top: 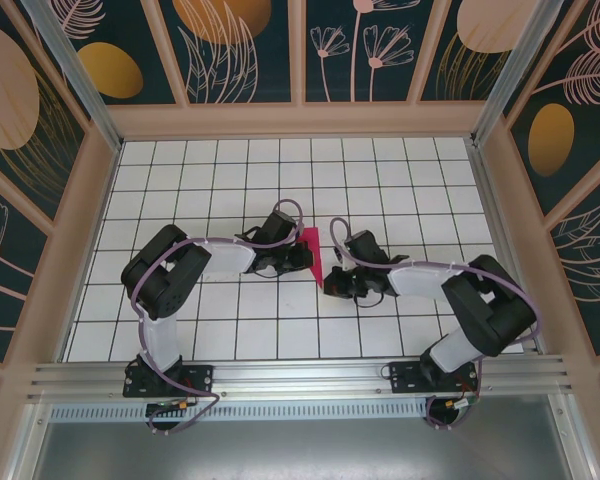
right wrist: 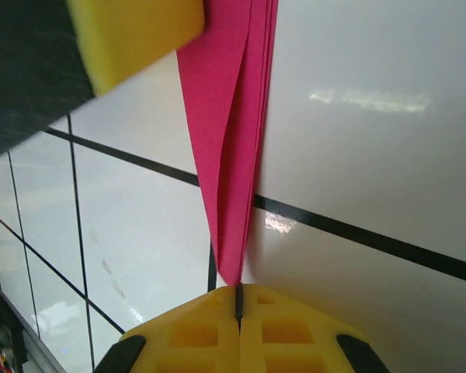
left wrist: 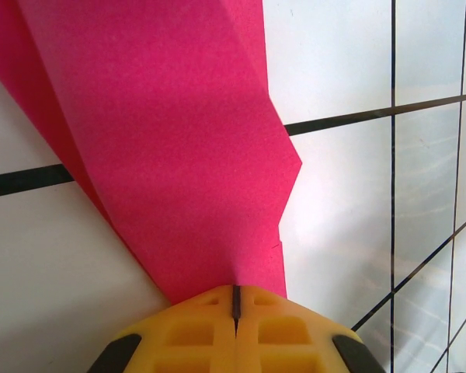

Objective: Fold a paper plane with a square sheet of paper (pick it up from the middle)
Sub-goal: Fold the wing for the fifth time at the center of the table.

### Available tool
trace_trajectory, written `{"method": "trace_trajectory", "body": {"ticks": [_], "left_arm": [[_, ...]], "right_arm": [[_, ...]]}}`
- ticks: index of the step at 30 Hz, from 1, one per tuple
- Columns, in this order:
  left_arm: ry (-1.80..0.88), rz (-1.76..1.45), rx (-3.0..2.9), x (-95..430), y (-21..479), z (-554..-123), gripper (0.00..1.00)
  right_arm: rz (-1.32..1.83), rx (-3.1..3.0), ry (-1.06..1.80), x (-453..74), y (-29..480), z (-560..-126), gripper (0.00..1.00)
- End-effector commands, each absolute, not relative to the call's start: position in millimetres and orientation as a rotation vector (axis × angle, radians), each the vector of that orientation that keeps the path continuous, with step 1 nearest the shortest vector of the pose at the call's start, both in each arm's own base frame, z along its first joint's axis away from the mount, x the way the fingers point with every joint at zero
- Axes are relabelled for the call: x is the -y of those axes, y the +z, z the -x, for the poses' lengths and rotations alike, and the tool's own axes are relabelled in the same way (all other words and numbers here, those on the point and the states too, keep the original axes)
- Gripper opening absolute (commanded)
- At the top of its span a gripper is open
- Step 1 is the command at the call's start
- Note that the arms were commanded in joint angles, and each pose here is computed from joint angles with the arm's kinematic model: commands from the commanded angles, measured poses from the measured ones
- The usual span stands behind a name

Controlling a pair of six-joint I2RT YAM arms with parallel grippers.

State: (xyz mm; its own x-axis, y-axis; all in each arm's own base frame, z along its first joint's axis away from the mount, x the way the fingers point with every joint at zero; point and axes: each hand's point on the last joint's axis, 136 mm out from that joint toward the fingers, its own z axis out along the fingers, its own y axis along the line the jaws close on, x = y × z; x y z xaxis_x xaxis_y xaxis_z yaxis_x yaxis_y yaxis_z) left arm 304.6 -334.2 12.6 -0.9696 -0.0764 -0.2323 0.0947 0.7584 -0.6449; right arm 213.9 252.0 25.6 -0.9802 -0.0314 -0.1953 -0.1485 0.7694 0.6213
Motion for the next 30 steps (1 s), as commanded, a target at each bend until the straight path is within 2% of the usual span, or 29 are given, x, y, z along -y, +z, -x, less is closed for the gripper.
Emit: {"method": "trace_trajectory", "body": {"ticks": [1,10,21,30], "left_arm": [[-0.736,0.076,-2.854,291.6,-36.6,-292.3,0.07],[-0.791,0.074,-2.821,301.0,-22.1,-298.9,0.07],[-0.864,0.055,-2.76,311.3,1.2,-308.2,0.08],[-0.931,-0.273,-2.452,333.1,80.8,-339.7,0.2]], "right_arm": [[0.099,-2.689,0.981,-252.0,52.6,-237.1,0.0],[0.099,-2.672,1.044,-275.3,47.8,-260.8,0.0],[0.113,-2.819,1.015,-266.8,5.5,-238.0,0.0],[0.065,-2.912,0.89,-241.6,-14.2,-226.2,0.0]]}}
